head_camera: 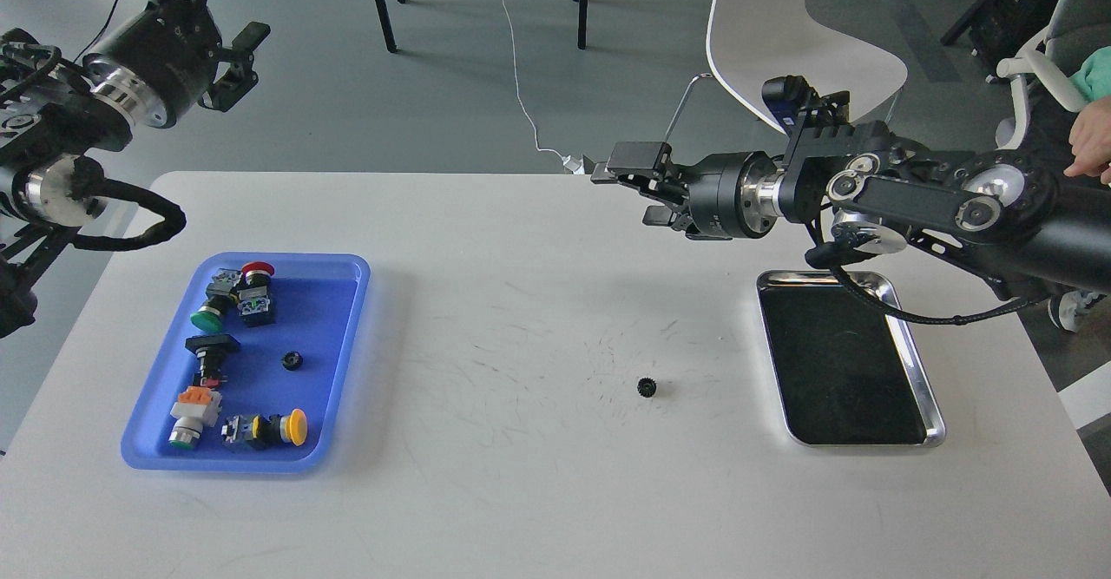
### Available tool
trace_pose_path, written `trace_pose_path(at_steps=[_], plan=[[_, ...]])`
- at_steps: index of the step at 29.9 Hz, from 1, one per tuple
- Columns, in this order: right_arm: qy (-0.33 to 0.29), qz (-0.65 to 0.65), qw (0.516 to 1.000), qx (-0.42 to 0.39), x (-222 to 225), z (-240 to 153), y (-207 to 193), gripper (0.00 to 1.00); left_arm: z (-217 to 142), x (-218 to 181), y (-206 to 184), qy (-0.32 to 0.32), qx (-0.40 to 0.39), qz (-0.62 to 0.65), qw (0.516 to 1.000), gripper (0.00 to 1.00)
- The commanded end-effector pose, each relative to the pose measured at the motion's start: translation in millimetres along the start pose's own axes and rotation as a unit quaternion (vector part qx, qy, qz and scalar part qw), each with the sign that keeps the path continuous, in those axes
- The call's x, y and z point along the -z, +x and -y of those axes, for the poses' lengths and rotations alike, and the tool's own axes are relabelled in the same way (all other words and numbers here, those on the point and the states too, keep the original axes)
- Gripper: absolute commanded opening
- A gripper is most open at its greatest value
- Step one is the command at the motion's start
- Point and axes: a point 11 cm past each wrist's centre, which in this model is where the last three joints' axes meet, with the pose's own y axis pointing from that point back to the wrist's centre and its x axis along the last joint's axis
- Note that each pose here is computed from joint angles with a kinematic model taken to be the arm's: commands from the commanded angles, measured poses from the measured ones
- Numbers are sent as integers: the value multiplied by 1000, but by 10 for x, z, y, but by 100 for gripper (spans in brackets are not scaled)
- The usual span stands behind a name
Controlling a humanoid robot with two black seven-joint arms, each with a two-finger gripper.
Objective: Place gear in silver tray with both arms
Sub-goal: 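Raise the left arm away and swing the right arm over, then lower the right gripper onto the black gear and grasp it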
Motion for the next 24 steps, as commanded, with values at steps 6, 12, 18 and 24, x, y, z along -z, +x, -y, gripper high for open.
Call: trace_pose_path(at_steps=[6,12,18,24], plan=[[-120,-145,976,107,-170,-10,-397,99,-5,-12,14,-4,-3,0,1000,97],[-145,-150,967,149,-274,-59,-592,99,-8,-20,20,-6,-3,1,1000,97],[-154,-136,962,179,-361,-74,-747,99,-5,-23,15,-7,-3,0,1000,97],[-154,-129,959,198,-352,-28,-874,99,5,-54,12,-13,-4,-4,1000,97]])
